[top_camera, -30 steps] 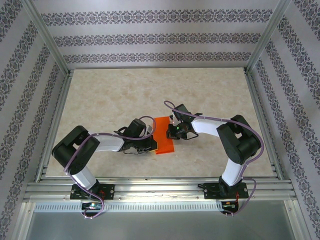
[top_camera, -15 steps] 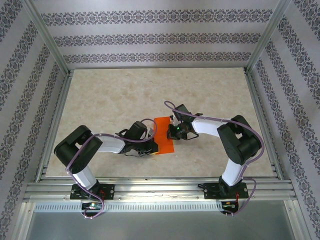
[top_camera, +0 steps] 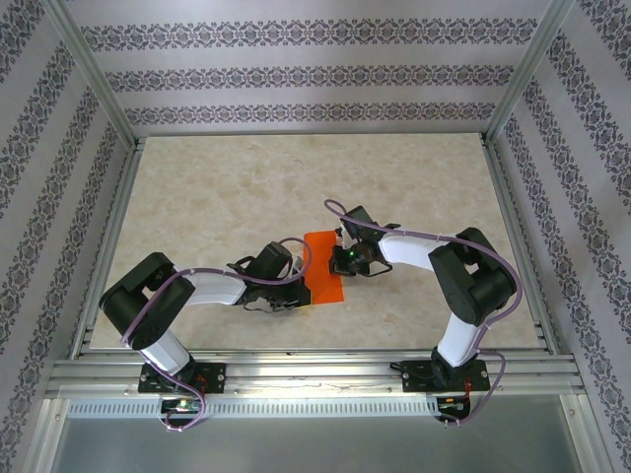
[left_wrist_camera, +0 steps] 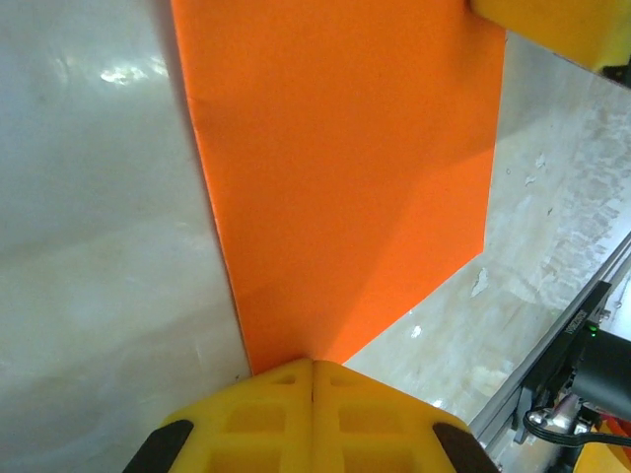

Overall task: Fold a paper plane with a square sheet of paper (pick it up from the middle)
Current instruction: First fold the square sheet of paper in half at the center of the table.

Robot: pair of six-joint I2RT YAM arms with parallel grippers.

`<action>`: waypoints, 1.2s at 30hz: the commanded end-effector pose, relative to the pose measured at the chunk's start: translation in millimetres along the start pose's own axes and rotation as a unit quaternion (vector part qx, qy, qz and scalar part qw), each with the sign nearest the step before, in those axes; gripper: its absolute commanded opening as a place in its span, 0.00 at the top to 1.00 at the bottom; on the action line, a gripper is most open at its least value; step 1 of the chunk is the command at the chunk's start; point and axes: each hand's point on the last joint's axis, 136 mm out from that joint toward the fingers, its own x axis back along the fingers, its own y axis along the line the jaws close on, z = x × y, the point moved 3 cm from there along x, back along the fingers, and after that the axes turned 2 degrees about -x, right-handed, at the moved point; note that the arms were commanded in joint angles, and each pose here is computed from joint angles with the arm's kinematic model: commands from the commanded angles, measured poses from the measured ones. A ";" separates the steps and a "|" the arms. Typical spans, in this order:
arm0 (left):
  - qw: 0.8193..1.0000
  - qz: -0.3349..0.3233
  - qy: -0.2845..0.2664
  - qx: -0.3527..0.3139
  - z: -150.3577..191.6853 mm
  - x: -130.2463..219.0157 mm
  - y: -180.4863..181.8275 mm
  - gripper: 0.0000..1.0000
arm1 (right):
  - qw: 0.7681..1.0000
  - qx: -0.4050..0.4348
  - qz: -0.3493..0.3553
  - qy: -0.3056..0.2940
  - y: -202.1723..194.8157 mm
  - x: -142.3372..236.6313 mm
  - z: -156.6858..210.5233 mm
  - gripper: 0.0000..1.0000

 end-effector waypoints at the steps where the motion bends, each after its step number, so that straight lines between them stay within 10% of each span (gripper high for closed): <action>1: 0.998 -0.047 0.042 0.001 25.5 0.7 16.5 0.99 | 0.996 -0.033 0.074 0.031 -39.0 -5.1 19.5 1.00; 14: 0.991 -0.020 -0.122 -0.059 -46.8 59.6 -45.1 0.95 | 0.997 -0.016 0.064 0.042 -34.4 -5.9 16.3 1.00; 23: 0.991 -0.024 -0.125 -0.046 -102.0 27.2 -31.9 0.97 | 0.997 -0.020 0.061 0.045 -32.6 -6.4 16.6 1.00; 36: 0.993 -0.055 -0.105 0.003 -96.3 -2.0 22.1 0.97 | 0.997 -0.020 0.061 0.051 -31.7 -8.4 19.5 1.00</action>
